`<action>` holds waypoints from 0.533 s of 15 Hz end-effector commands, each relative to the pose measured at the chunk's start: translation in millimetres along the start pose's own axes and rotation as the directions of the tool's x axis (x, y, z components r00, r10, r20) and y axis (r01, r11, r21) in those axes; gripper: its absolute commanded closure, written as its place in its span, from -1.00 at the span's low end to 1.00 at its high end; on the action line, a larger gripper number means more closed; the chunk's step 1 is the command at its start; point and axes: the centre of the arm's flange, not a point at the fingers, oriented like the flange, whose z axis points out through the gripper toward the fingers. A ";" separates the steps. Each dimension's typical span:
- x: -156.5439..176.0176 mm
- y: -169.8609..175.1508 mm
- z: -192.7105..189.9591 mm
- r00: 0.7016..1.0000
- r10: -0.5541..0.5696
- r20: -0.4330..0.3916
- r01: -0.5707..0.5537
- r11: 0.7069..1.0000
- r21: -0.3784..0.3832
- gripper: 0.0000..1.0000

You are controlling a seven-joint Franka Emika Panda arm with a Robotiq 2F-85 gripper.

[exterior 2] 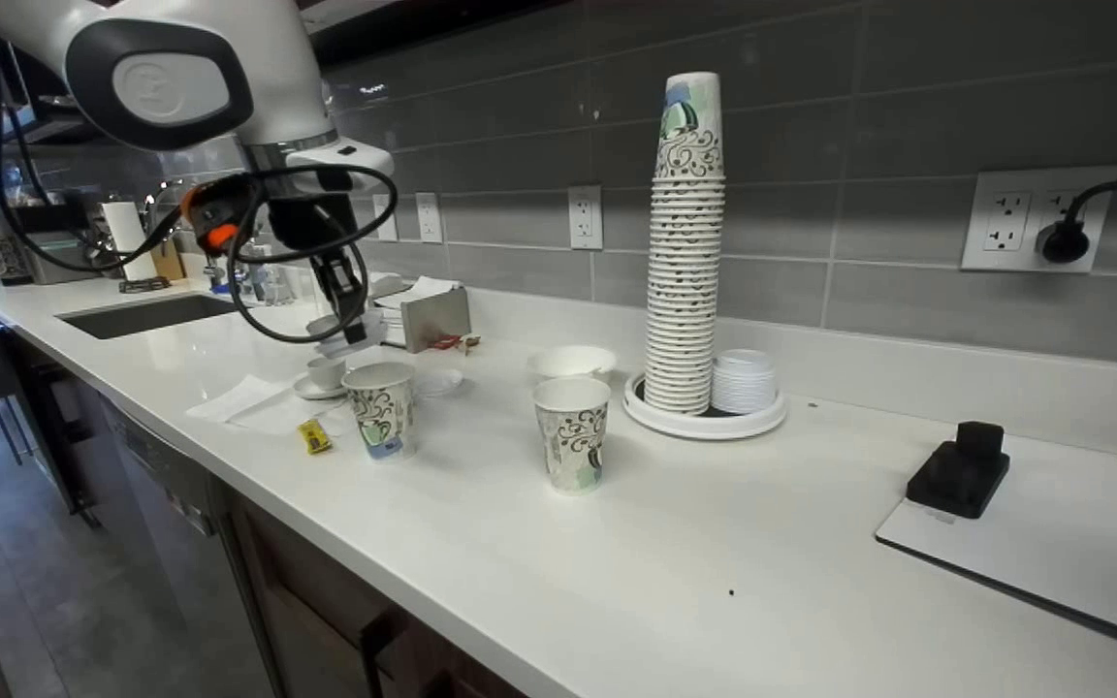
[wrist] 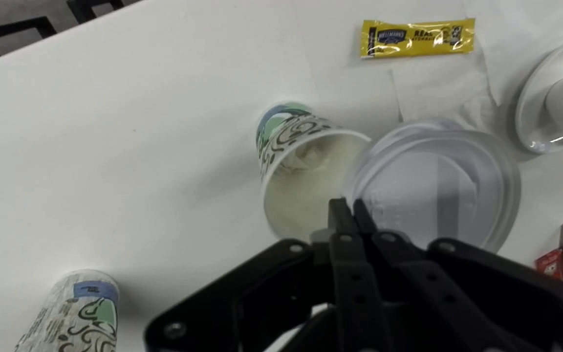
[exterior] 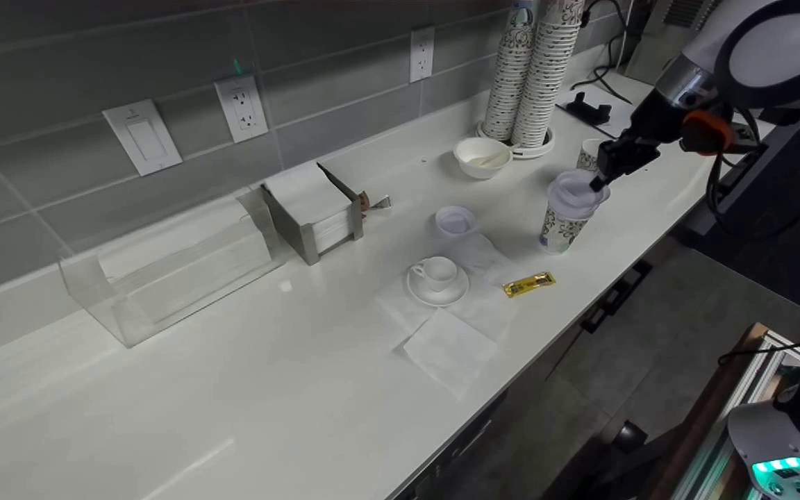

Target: Move the lid from the right cup to the left cup

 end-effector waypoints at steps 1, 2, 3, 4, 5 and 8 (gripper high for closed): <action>-7.0 13.7 5.6 0.998 0.057 -0.008 -0.057 0.997 0.054 0.99; -4.4 19.0 6.3 0.997 0.073 -0.004 -0.072 0.995 0.063 0.99; -2.6 22.1 5.0 0.996 0.088 -0.007 -0.087 0.994 0.067 0.99; -1.1 26.6 4.3 0.994 0.106 -0.012 -0.105 0.992 0.068 0.99; 1.0 32.0 3.7 0.992 0.128 -0.016 -0.127 0.990 0.063 0.99; 5.8 42.4 4.6 0.990 0.144 0.004 -0.144 0.988 0.060 0.99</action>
